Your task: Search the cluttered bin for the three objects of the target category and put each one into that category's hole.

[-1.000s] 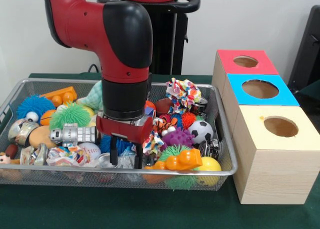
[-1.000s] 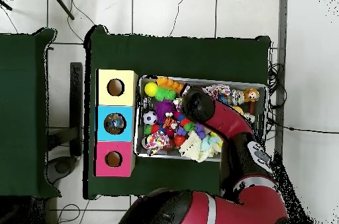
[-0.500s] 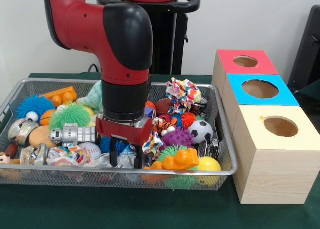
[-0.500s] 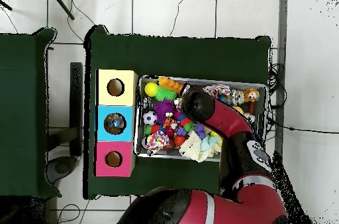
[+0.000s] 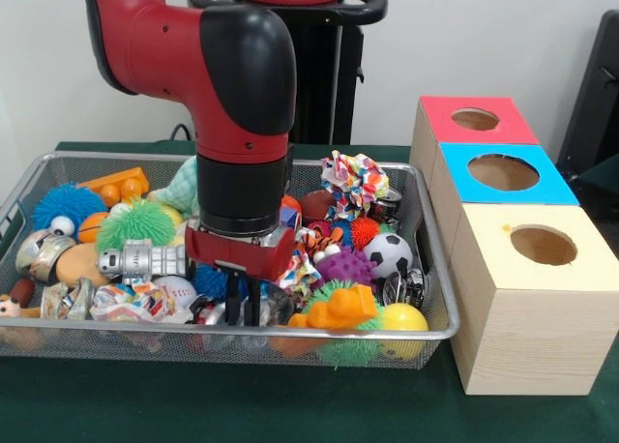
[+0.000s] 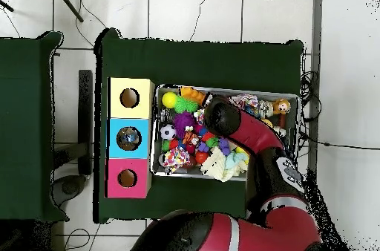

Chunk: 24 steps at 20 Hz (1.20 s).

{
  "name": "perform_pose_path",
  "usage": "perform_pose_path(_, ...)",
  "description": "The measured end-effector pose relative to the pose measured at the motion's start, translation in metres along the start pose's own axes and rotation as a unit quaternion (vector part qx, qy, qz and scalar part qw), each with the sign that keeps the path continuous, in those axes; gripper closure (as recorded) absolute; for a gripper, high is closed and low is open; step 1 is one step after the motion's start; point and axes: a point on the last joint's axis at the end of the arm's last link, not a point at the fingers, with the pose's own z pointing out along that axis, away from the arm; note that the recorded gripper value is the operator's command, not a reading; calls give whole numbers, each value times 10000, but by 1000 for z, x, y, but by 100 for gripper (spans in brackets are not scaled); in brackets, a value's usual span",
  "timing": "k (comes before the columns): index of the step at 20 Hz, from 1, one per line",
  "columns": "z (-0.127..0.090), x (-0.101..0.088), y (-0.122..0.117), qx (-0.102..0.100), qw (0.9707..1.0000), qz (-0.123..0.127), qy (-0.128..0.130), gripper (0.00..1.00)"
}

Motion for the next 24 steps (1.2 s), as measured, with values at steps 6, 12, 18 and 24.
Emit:
perform_pose_path(6,-1,-1,4,-1,10000,-41,-25,100)
perform_pose_path(12,-1,-1,4,8,10000,-90,-36,100)
perform_pose_path(18,-12,-4,7,38,9998,-175,-90,100)
perform_pose_path(24,-57,-18,22,123,9992,-377,-74,100)
